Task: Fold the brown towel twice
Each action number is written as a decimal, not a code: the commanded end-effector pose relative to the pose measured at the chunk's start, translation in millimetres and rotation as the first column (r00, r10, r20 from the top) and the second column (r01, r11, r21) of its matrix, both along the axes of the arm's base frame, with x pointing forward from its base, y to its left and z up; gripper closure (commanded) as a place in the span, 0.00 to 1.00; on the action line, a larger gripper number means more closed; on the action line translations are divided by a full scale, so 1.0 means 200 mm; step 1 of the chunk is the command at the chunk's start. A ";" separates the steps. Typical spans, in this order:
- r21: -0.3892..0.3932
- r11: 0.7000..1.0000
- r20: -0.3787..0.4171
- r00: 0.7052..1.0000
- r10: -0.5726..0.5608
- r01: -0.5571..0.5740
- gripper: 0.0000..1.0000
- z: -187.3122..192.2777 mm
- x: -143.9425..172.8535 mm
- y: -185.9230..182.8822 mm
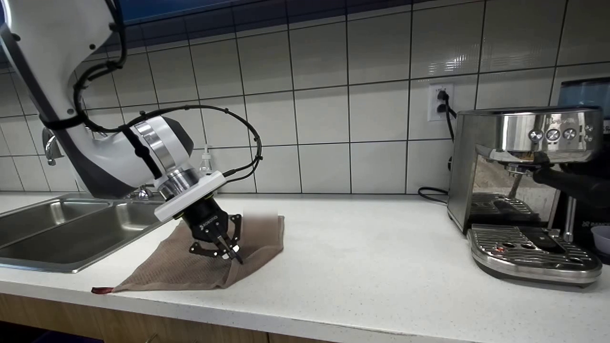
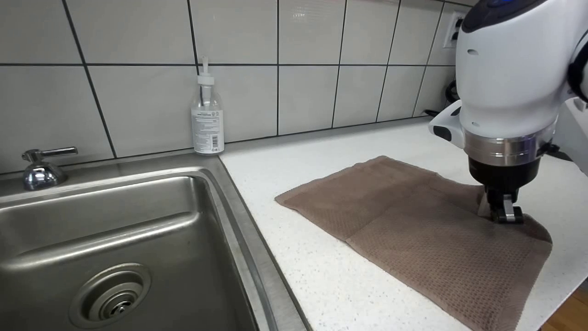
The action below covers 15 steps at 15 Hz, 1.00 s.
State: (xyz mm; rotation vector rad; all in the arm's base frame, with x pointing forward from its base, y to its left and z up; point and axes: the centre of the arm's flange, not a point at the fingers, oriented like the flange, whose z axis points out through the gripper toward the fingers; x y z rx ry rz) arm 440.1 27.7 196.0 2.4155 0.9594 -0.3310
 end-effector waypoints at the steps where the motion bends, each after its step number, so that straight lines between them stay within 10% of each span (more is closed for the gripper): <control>1: -0.014 1.000 0.020 1.000 -0.009 0.009 0.99 0.02 0.00 -0.04; 15: 0.074 0.991 0.075 0.991 -0.114 0.109 0.99 0.35 0.05 -0.23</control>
